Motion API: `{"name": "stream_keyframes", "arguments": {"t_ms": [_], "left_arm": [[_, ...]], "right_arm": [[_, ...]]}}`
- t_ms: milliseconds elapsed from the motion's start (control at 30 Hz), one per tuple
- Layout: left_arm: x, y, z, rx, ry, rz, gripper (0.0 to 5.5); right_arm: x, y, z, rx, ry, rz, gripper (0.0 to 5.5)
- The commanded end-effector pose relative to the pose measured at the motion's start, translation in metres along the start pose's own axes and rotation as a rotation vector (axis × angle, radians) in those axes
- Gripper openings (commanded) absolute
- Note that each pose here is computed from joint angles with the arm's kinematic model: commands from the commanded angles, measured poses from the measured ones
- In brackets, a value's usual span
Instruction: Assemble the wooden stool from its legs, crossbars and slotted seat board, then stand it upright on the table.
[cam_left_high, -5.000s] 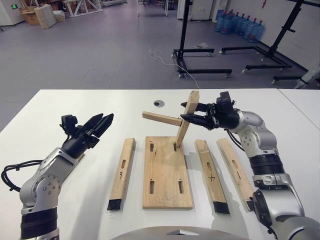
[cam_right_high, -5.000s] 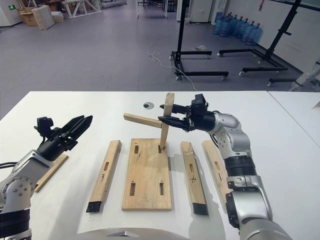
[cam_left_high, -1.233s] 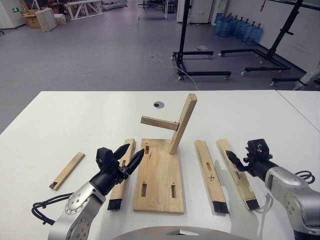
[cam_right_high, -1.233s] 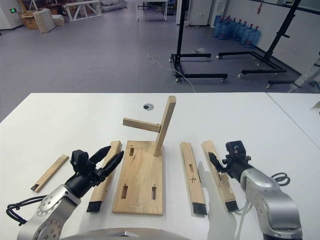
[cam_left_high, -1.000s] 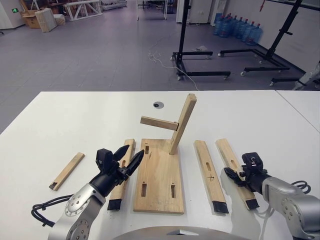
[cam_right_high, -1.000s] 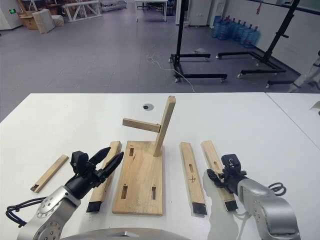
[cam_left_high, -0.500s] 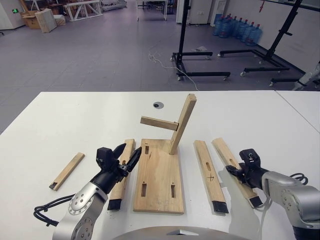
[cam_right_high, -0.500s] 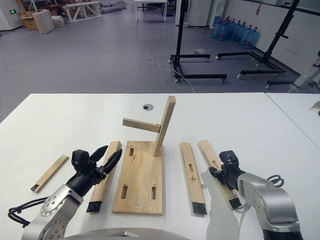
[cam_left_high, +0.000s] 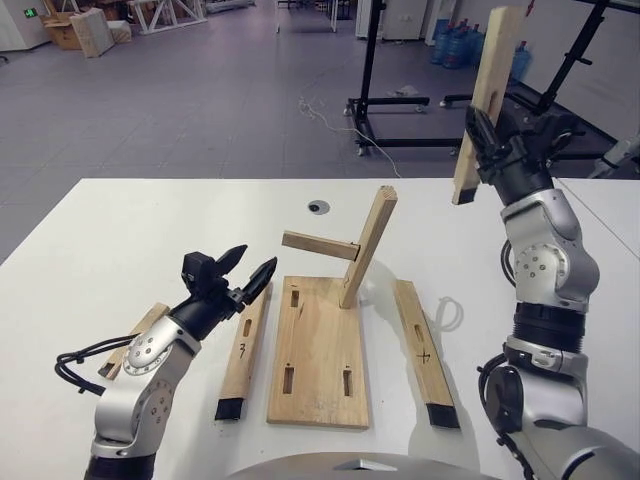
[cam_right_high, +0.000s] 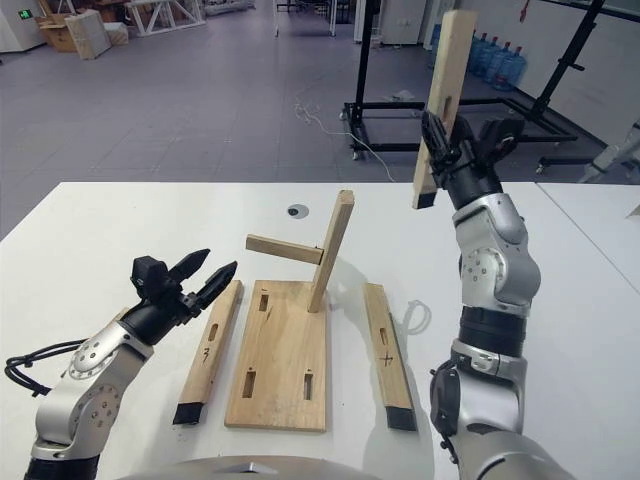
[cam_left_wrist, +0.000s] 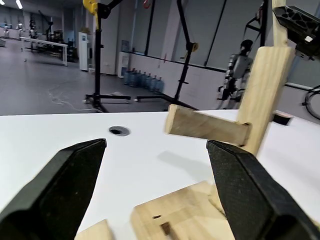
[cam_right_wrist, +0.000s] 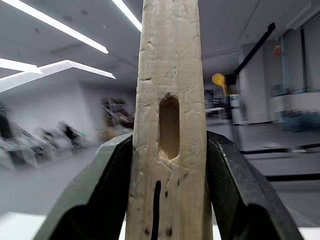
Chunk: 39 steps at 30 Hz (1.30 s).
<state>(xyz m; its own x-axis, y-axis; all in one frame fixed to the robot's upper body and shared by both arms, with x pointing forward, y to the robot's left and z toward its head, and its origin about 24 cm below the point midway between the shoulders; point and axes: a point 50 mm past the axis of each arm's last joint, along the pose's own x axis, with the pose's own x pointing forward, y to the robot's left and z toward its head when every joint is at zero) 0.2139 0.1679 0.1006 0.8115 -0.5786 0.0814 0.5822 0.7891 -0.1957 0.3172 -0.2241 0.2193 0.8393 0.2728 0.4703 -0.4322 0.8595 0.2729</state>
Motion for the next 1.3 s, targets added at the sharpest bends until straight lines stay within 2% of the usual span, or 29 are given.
{"name": "stream_keyframes", "arguments": {"t_ms": [33, 100, 200, 300, 400, 500, 600, 833, 1100, 1300], "left_arm": [[-0.004, 0.0, 0.006, -0.036, 0.003, -0.088, 3.68], [-0.006, -0.002, 0.006, -0.05, 0.008, -0.107, 3.68], [-0.009, -0.002, 0.007, -0.061, 0.014, -0.127, 3.68], [-0.01, -0.003, 0.009, -0.081, 0.013, -0.153, 3.68], [-0.012, -0.011, 0.013, -0.139, 0.002, -0.24, 3.68], [-0.016, -0.02, 0.024, -0.263, -0.048, -0.393, 3.68], [-0.022, -0.024, 0.026, -0.318, -0.02, -0.489, 3.68], [-0.017, -0.027, 0.024, -0.38, -0.044, -0.518, 3.68], [-0.014, -0.035, 0.018, -0.384, -0.028, -0.545, 3.68], [-0.013, -0.04, 0.015, -0.371, -0.028, -0.542, 3.68]], "right_arm": [[-0.046, 0.02, -0.001, 0.377, 0.024, 0.401, 2.03], [-0.079, 0.033, -0.024, 0.505, 0.187, 0.525, 2.03], [-0.11, 0.059, -0.042, 0.653, 0.34, 0.674, 2.03], [-0.128, 0.077, -0.063, 0.614, 0.533, 0.773, 2.03], [-0.122, 0.085, -0.077, 0.545, 0.582, 0.844, 2.03], [-0.11, 0.095, -0.086, 0.502, 0.565, 0.916, 2.03], [-0.098, 0.102, -0.089, 0.494, 0.538, 0.974, 2.03], [-0.097, 0.118, -0.1, 0.465, 0.617, 1.142, 2.03], [-0.077, 0.126, -0.102, 0.553, 0.581, 1.156, 2.03], [-0.08, 0.122, -0.11, 0.511, 0.679, 1.165, 2.02]]}}
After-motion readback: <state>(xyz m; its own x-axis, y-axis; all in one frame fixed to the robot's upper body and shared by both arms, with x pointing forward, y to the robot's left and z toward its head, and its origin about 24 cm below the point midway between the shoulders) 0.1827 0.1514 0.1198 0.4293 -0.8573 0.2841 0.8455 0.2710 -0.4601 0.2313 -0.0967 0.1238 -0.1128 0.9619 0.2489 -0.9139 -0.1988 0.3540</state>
